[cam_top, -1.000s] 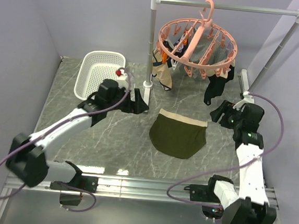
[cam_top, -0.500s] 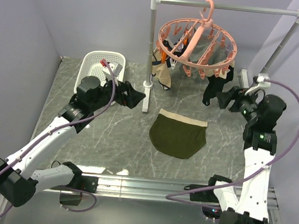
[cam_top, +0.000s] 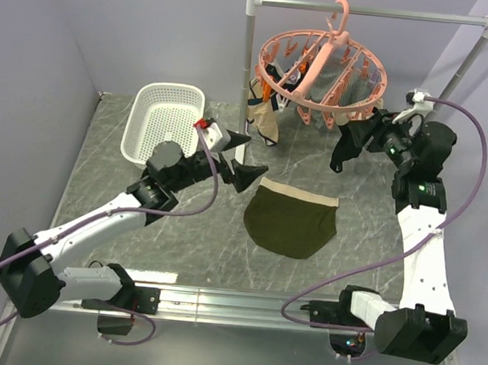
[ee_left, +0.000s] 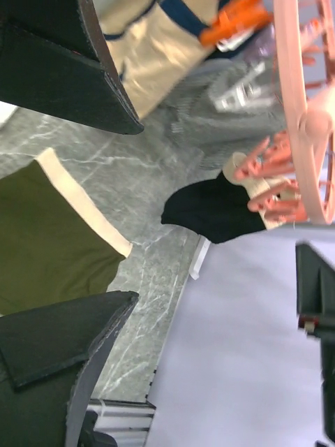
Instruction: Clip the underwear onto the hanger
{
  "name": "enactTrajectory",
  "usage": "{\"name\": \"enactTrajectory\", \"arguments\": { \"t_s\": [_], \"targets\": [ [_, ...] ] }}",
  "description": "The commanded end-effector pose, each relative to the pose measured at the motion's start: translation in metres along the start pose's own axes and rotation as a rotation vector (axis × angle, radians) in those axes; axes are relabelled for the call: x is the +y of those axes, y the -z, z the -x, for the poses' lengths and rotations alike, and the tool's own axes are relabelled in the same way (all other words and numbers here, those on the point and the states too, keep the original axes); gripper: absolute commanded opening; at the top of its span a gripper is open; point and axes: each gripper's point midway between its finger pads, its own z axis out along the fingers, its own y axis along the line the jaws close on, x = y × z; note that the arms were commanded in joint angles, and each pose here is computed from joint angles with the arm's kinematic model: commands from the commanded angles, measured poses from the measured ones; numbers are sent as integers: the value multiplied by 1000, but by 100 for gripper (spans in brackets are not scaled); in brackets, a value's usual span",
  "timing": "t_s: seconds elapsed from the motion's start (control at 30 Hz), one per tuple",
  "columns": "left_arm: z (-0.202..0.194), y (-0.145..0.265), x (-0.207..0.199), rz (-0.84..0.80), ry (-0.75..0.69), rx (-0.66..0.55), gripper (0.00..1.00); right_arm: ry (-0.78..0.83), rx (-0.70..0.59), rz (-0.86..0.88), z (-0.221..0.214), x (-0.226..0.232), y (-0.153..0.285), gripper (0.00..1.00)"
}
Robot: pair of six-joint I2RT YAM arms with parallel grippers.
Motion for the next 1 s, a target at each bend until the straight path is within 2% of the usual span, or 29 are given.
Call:
{"name": "enactTrajectory", "arguments": {
  "t_s": [0.0,0.17,0.33,0.7,0.97],
  "targets": [
    [14,-18,-2,-6,-84,-124,99,90,-126,-26,43,11,-4,58],
    [9,-39,-10,2,-41,-162,96,88,-194,-143,52,-4,-5,53],
    [5,-50,-21,-30,-40,-179,96,96,-176,-198,50,-14,-10,49],
    [-8,-98,-11,12,31,-192,98,67,-146,-142,32,-10,-21,47],
    [-23,-113,-13,13,50,-186,98,63,-121,-132,20,-11,-26,47]
  ]
}}
